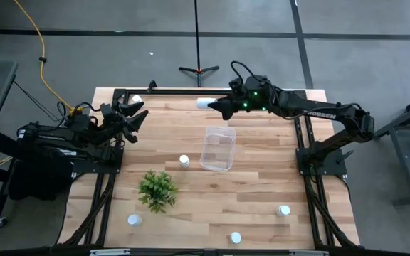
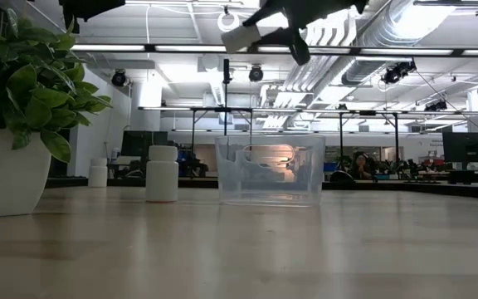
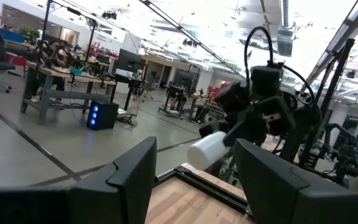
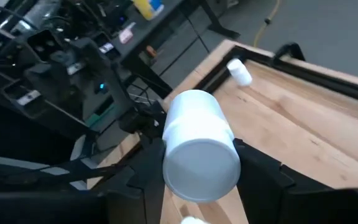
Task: Pick and place pill bottles into a basket
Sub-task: Put the white medicine bottle into the transparent bin
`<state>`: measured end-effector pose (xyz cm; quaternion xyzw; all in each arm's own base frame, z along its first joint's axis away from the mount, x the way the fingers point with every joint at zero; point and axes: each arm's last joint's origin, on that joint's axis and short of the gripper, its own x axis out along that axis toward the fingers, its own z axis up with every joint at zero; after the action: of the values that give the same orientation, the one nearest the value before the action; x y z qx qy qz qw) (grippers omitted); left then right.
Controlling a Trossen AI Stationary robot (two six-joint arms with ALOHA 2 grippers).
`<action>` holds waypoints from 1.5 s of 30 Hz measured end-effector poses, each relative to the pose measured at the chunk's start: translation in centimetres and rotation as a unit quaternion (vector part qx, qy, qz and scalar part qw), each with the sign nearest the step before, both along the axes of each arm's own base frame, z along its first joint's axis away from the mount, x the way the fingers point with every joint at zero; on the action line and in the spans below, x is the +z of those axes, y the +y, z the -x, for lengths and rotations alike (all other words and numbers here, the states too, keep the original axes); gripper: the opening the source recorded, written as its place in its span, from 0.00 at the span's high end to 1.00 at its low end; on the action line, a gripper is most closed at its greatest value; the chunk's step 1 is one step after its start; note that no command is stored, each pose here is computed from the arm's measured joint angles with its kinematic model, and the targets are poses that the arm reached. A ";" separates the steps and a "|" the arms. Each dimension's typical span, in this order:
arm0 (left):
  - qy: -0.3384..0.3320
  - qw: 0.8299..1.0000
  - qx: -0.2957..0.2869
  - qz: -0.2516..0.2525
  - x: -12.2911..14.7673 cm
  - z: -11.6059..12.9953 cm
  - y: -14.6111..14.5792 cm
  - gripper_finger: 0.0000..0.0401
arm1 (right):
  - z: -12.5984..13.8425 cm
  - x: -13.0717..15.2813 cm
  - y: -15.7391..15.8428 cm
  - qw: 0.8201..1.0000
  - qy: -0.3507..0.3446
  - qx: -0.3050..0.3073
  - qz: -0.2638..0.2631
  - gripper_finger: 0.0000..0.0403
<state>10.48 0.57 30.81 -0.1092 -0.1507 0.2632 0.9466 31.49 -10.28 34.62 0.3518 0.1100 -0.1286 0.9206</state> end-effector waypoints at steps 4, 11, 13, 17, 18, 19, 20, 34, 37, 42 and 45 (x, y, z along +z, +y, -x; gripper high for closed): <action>0.000 1.000 0.000 0.000 0.0 0.0 0.0 0.38 | -1.1 0.7 -0.2 0.999 0.039 0.015 0.021 0.62; -0.001 1.000 0.000 0.001 0.0 0.0 0.0 0.38 | -2.7 1.5 -0.5 0.988 0.141 0.045 0.047 0.63; -0.001 1.000 0.000 0.001 0.0 0.0 0.0 0.38 | -2.8 1.5 -0.6 0.984 0.161 0.051 0.051 0.62; -0.001 1.000 0.000 0.001 0.0 0.0 0.0 0.38 | -2.7 1.0 -0.5 0.979 0.191 0.060 0.046 0.62; -0.001 1.000 0.000 0.001 0.0 0.0 0.0 0.38 | -2.6 0.9 -0.5 0.977 0.198 0.063 0.042 0.62; -0.001 1.000 0.000 0.001 0.0 0.0 0.0 0.38 | -2.5 0.7 -0.3 0.975 0.208 0.064 0.040 0.62; -0.001 1.000 0.000 0.001 0.0 0.0 0.0 0.38 | -2.5 0.6 -0.2 0.974 0.215 0.065 0.039 0.63; -0.001 1.000 0.001 0.002 0.0 0.0 0.0 0.38 | -2.3 -2.0 1.8 0.934 0.348 0.065 0.053 0.63; -0.001 1.000 0.001 0.002 0.0 0.0 0.0 0.38 | -2.6 -2.9 2.0 0.925 0.369 0.072 0.047 0.61; -0.001 1.000 0.001 0.002 0.0 0.0 0.0 0.38 | -3.0 -4.5 2.1 0.905 0.415 0.081 0.045 0.62; 0.000 1.000 0.001 0.002 0.0 0.0 0.0 0.38 | -3.1 -5.2 2.2 0.895 0.436 0.086 0.047 0.63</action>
<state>10.49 0.58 30.80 -0.1108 -0.1508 0.2639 0.9462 34.61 -8.05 29.46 0.2064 0.5236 -0.1945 0.8034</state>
